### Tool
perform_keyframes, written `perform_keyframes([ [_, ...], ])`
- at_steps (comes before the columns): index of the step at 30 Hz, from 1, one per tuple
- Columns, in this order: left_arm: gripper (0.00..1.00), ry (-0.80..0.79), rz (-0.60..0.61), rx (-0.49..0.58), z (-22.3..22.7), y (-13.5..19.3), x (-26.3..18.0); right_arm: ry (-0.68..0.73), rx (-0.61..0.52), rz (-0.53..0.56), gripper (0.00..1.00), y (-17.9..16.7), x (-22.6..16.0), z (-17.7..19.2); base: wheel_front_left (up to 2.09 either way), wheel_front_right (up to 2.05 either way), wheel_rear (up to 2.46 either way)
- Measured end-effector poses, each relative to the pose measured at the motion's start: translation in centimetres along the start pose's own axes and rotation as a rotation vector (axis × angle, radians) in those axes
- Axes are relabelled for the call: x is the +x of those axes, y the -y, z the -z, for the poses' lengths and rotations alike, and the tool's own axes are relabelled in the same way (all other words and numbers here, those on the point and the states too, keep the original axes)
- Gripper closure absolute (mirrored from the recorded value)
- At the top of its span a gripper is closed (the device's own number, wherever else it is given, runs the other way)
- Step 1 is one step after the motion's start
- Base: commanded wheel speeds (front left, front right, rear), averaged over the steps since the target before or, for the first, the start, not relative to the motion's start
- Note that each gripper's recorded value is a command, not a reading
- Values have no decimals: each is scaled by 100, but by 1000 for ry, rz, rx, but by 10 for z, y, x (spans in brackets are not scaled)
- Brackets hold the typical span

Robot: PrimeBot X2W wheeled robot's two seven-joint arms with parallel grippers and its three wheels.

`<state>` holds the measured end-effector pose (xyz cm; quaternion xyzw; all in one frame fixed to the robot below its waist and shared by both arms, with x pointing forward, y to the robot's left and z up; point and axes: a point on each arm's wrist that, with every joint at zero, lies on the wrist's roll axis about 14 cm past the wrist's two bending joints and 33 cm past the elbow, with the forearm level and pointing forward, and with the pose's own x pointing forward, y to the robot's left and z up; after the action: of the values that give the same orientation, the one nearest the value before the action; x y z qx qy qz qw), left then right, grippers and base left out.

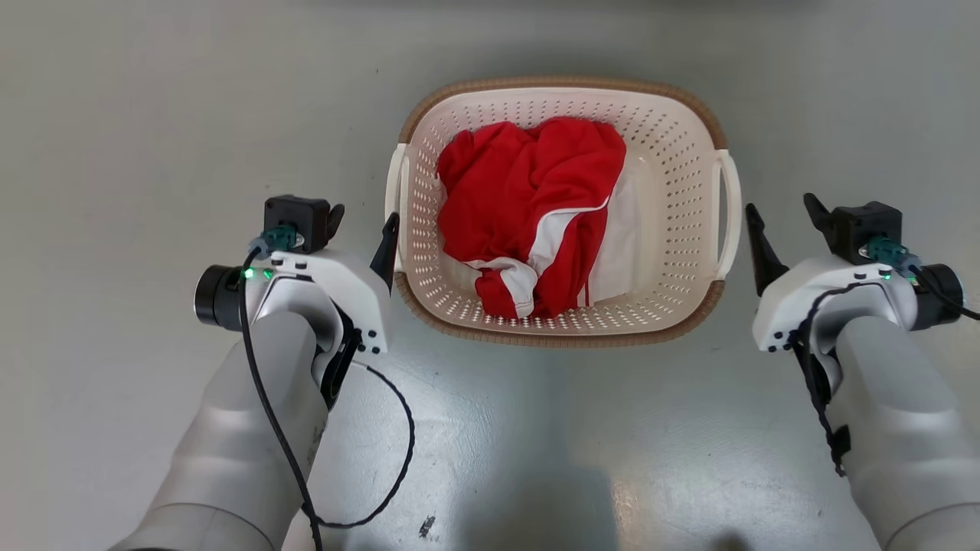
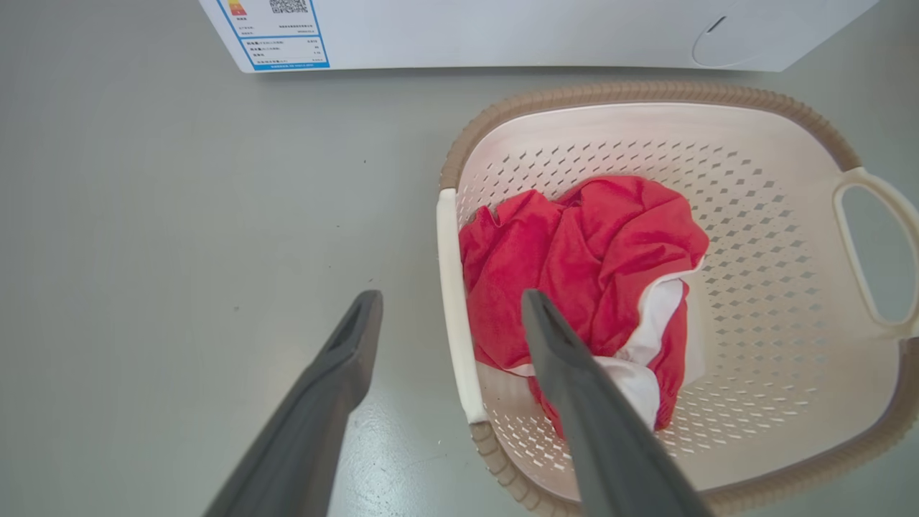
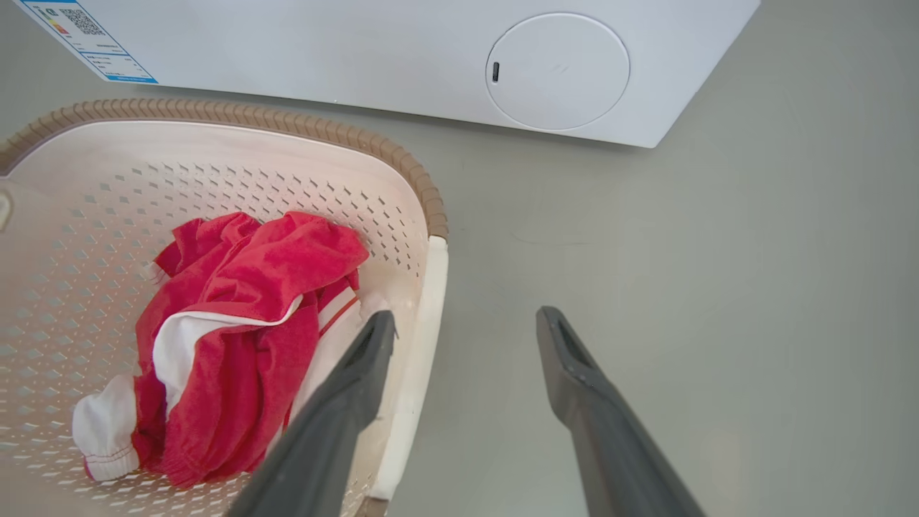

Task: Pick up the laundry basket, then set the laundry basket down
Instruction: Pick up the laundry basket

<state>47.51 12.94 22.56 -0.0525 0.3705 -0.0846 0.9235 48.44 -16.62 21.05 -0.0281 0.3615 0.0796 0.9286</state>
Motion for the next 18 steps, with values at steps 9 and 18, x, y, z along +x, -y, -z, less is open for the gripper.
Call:
perform_keyframes([
  [9,0,-28,14,-8,8,6,9,-13,-5,-34,0,-14,12,2,0,0,0],
  [18,0,-36,29,-8,8,14,24,-8,-10,-42,0,-16,23,1,0,0,0],
])
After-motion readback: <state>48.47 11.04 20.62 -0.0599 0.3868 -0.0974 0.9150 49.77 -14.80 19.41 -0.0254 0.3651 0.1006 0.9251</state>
